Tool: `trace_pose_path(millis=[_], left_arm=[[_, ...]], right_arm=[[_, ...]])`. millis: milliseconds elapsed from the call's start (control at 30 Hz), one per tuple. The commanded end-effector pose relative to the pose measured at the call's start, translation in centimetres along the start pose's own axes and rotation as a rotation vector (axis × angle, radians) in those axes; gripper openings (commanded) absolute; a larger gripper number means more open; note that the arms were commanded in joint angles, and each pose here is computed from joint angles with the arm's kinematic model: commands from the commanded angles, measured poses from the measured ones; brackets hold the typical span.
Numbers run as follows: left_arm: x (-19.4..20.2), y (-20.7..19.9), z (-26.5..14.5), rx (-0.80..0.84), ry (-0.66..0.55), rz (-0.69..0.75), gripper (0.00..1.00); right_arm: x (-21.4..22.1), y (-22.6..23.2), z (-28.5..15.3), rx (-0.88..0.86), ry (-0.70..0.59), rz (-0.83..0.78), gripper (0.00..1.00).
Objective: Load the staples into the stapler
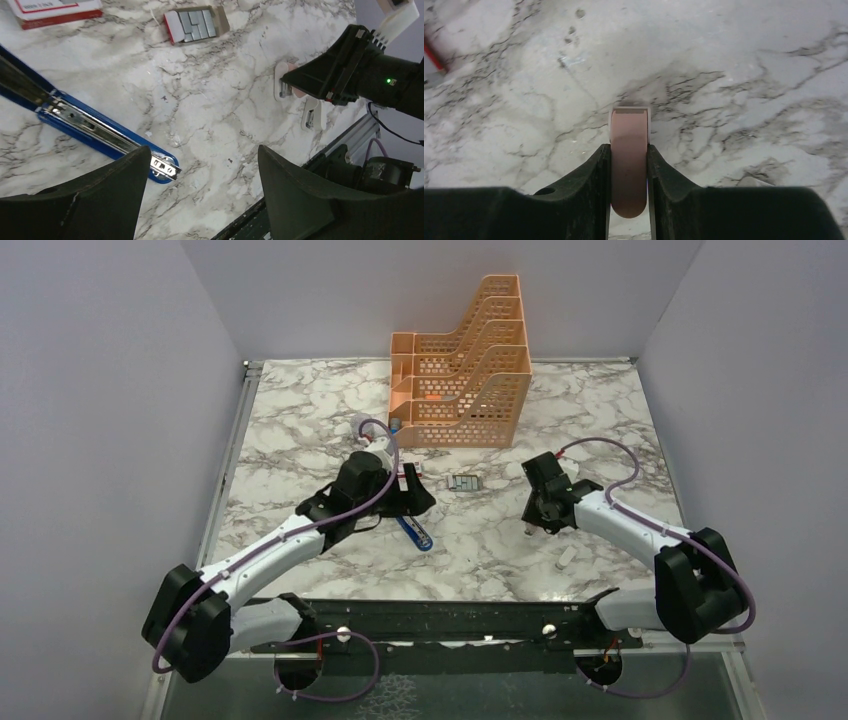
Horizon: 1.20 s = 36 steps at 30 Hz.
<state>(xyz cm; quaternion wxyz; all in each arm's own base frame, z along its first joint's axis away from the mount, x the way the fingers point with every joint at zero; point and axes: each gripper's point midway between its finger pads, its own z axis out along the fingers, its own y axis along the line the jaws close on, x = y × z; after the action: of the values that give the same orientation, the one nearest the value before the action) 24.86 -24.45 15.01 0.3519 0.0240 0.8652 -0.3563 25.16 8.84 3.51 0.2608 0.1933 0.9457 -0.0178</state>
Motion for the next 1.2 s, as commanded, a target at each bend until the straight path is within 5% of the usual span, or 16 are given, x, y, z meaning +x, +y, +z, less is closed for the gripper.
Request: trace_pose_path(millis=[0,167,500,1167], left_arm=[[-0.5,-3.0,1.6,0.028,-0.036,0.000,0.79],[1.0,-4.9,3.6,0.034,-0.028,0.003,0.76],[2.5,-6.8,7.0,0.046,0.026,0.028,0.71],[6.6,-7.5,13.1,0.101,0.179,0.061,0.57]], right_arm=[[-0.5,4.7,-1.6,-0.243,0.029,-0.085,0.32],[0.4,4.8,-1.1,-0.250,0.060,-0.144,0.34],[0.1,3.4,-2.0,-0.193,0.068,-0.212,0.58],[2.2,3.7,-3.2,-0.265,0.151,-0.176,0.45]])
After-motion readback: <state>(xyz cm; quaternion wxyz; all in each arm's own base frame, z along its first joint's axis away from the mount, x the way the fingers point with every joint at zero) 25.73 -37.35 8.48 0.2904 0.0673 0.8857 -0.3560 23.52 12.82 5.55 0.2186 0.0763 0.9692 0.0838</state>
